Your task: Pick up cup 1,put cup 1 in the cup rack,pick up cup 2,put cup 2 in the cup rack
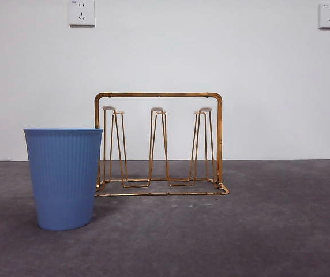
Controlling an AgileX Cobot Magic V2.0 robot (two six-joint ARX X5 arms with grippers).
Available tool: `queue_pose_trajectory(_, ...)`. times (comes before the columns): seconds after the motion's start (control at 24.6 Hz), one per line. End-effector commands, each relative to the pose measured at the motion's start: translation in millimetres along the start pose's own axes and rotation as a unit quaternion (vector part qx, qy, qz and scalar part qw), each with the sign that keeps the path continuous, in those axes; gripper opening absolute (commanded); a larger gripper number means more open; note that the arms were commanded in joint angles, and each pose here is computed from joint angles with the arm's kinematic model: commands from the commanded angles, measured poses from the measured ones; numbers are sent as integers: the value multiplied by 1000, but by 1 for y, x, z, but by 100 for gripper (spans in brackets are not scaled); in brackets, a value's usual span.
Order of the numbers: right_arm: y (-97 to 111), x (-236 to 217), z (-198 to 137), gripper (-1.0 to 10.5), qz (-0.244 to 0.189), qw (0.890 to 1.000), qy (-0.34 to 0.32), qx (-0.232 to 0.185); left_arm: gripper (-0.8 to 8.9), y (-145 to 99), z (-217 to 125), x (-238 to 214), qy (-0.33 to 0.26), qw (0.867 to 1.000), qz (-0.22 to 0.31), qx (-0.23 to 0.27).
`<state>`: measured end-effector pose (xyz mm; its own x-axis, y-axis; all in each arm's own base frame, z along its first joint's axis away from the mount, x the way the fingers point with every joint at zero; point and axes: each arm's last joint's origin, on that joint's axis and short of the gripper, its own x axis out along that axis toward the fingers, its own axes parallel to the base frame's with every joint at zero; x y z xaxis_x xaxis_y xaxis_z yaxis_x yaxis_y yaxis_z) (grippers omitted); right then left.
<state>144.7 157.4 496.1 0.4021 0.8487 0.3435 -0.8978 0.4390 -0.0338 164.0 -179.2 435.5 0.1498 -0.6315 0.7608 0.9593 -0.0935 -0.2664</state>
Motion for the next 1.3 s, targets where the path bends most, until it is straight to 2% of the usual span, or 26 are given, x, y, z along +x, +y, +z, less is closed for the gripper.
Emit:
queue_pose_trajectory(0.04, 0, 1, 0, -16, 1, 1000, -7, 4, 452, -1, 0, 1, -3, 1000, -4, -2)
queue_pose_trajectory(0.12, 0, 1, 0, -16, 1, 1000, -7, 4, 388, -1, 0, 1, -4, 1000, -4, -2)
queue_pose_trajectory(0.33, 0, 1, 1, -12, 2, 1000, -9, 3, 117, -1, 0, 1, -3, 1000, -3, -3)
queue_pose_trajectory(0.45, 0, 1, 0, -12, 1, 1000, -6, 4, 21, -1, 0, 1, -3, 1000, -3, -3)
queue_pose_trajectory(0.73, 0, 1, -1, 18, 1, 1000, -2, 8, -6, -1, 0, 1, -3, 1000, -3, -3)
queue_pose_trajectory(0.89, 1, -1, -1, 226, 0, 1000, 7, 11, -6, -1, 0, 1, -6, 1000, -5, -1)
queue_pose_trajectory(0.93, 1, -2, -1, 246, -1, 1000, 11, 12, -6, -1, 0, 1, -7, 1000, -6, -1)
queue_pose_trajectory(1.3, 9, -26, 15, 253, -14, 1000, 12, -6, -6, -1, 4, 0, -13, 1000, -11, 8)
